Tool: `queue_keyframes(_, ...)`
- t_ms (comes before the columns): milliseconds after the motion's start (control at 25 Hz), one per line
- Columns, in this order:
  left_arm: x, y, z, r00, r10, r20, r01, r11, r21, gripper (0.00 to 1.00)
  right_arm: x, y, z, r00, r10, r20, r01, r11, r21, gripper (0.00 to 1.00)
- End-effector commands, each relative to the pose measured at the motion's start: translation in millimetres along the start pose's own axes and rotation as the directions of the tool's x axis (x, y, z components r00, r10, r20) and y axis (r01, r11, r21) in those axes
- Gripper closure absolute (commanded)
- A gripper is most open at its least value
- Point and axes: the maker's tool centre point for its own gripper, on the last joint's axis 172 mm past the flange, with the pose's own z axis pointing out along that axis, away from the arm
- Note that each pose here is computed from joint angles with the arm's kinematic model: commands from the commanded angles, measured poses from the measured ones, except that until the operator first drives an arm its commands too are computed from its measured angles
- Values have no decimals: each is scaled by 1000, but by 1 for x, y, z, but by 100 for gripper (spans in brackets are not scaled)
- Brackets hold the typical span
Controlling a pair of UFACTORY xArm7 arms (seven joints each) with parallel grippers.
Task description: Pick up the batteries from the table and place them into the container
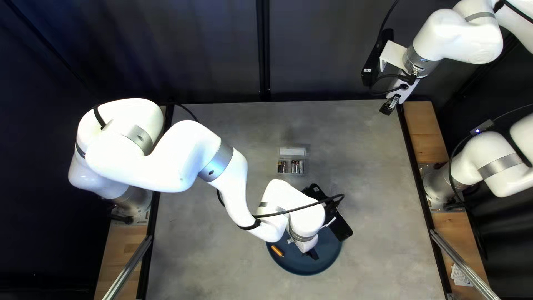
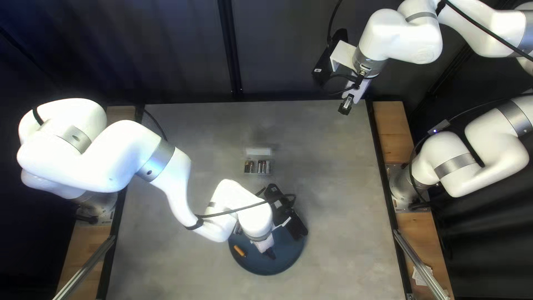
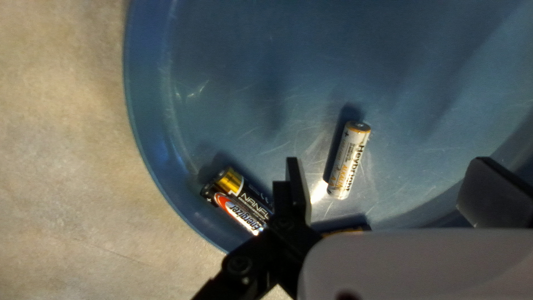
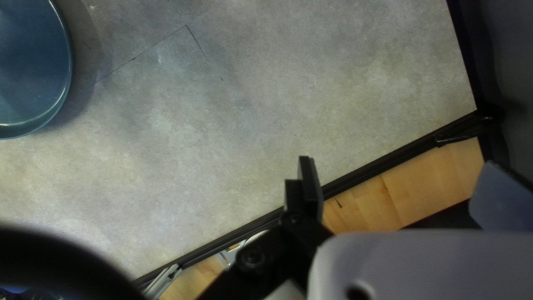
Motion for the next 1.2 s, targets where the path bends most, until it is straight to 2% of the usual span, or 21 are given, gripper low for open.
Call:
queue_keyframes(40,0,0,0,1000,0,0,0,1000,0,0,0,0,0,1000,0,0,0,1000,0,0)
queue_keyframes(360,0,-2,1,998,-66,0,66,997,-46,0,0,0,0,1000,0,0,0,1000,0,0)
queue_keyframes(1160,0,-4,20,997,56,43,-54,997,-49,0,0,0,0,1000,0,0,0,1000,0,0)
queue_keyframes(1200,0,-5,20,997,58,42,-56,997,-49,10,0,0,0,1000,0,0,0,1000,0,0)
